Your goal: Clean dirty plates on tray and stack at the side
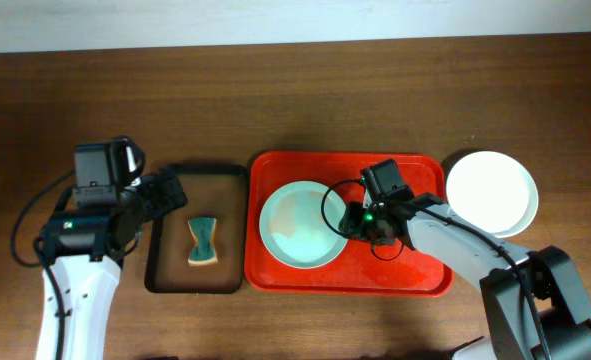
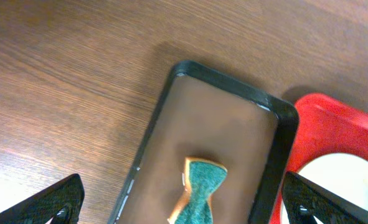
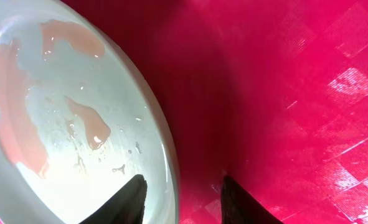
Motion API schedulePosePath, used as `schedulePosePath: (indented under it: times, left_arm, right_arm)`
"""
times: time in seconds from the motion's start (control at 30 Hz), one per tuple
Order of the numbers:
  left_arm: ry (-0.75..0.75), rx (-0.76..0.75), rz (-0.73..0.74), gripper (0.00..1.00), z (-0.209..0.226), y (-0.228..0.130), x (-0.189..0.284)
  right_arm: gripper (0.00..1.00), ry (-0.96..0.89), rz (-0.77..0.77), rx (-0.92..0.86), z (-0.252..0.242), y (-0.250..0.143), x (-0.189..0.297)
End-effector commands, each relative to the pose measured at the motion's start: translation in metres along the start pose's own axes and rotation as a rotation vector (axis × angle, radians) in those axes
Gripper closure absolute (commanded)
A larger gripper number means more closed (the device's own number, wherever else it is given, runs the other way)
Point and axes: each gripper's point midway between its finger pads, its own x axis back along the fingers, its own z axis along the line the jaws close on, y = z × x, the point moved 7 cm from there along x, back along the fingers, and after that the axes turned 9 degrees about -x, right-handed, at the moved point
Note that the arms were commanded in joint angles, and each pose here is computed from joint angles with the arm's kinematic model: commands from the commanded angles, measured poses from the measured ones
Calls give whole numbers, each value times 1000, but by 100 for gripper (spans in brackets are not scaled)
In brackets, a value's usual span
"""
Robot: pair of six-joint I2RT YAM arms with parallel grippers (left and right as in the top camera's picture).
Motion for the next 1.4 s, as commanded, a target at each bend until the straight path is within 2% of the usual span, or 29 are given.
schedulePosePath:
  times: [0.0, 0.17, 0.4, 0.83, 1.17, 1.37]
  left_arm:
    - [12, 41, -22, 1, 6, 3, 6]
    - [13, 41, -20, 1, 6, 3, 5]
    - [13, 41, -20, 1, 6, 3, 5]
    - [13, 41, -20, 1, 6, 3, 5]
    - [13, 41, -20, 1, 6, 3, 5]
    - [13, 41, -20, 1, 6, 3, 5]
  right_arm:
    - [60, -39, -13, -2, -4, -1, -4]
    - [61, -50, 4, -8, -7, -1, -12]
    - [96, -49, 3, -8, -7, -1, -12]
    - [96, -40, -2, -12, -3, 3, -8]
    - [96, -42, 5, -21, 53, 40, 62]
    - [96, 144, 39, 56, 93, 33, 62]
